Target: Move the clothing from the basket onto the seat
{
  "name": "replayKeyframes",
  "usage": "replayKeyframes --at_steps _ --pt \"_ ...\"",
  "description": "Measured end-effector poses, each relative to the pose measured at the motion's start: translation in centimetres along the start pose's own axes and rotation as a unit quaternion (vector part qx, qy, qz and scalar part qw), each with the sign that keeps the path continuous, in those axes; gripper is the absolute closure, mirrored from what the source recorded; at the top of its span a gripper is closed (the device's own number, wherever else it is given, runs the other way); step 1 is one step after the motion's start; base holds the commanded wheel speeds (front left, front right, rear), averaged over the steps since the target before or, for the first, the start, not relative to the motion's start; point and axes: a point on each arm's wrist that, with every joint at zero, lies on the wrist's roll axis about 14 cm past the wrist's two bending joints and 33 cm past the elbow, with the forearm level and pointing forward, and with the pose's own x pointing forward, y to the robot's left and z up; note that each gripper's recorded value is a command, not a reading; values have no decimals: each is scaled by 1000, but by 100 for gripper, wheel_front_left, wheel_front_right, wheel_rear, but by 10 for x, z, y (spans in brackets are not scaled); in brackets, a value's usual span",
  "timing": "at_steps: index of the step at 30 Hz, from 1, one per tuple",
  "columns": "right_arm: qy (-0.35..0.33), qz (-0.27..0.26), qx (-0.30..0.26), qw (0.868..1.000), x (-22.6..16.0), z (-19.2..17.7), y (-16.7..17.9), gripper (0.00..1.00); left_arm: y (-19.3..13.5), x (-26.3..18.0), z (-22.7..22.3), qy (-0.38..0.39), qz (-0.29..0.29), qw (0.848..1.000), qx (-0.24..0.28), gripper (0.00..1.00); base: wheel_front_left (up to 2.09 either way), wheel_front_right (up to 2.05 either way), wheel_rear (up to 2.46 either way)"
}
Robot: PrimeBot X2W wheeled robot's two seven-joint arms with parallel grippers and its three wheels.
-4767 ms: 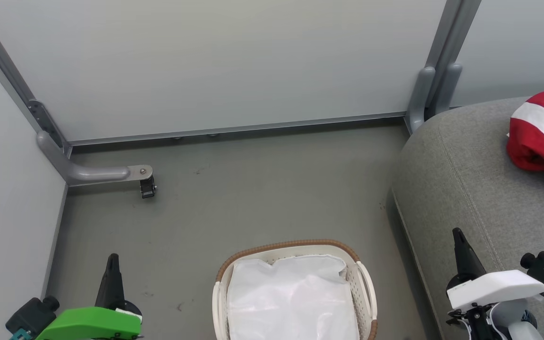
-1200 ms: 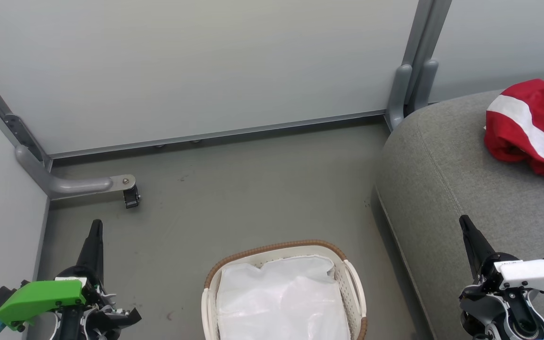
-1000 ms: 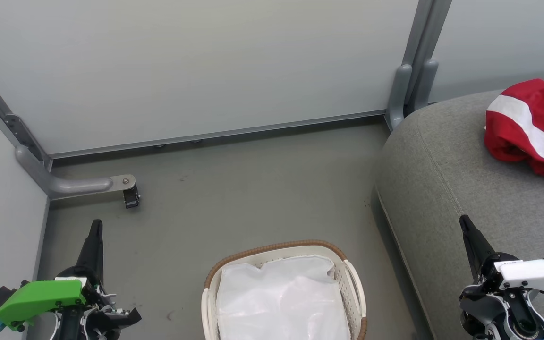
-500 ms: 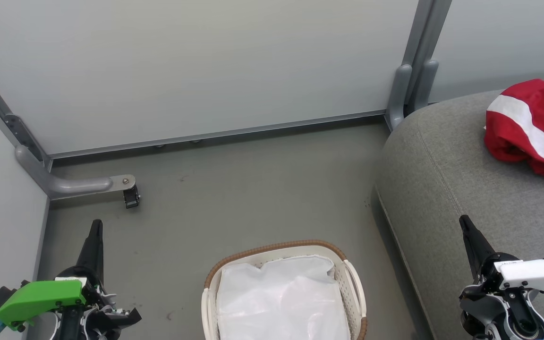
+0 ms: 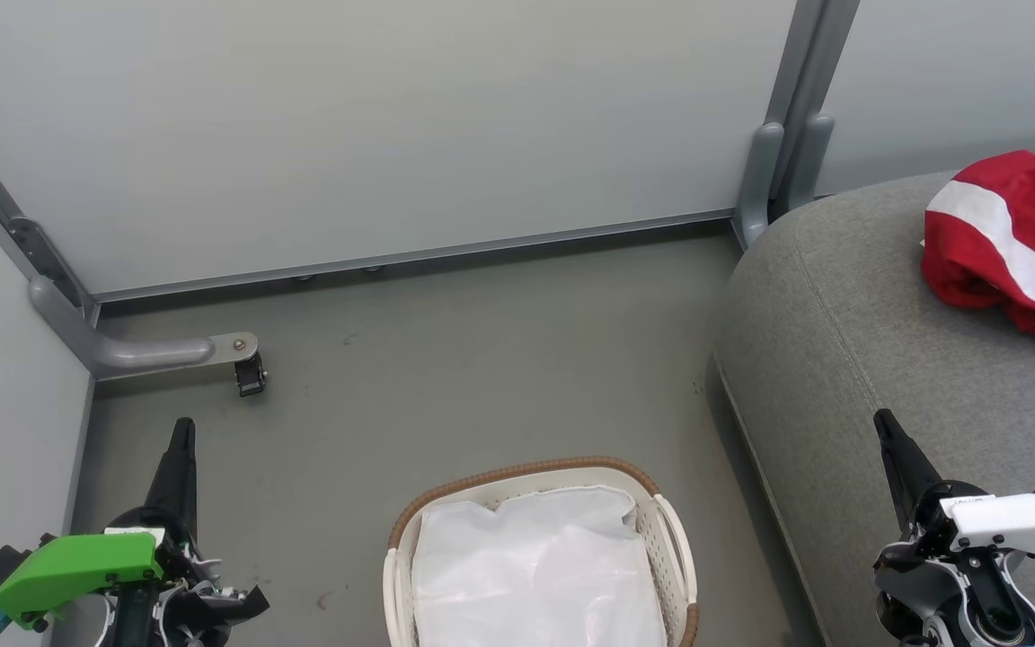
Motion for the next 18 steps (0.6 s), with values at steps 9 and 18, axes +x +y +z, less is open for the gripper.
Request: replayKeyframes --at_steps 9,18 --pt "0 0 0 1000 0 0 0 100 0 0 0 0 0 1000 0 100 0 0 0" --pt "0 0 0 1000 0 0 0 100 0 0 0 -1 0 1000 1 100 0 0 0"
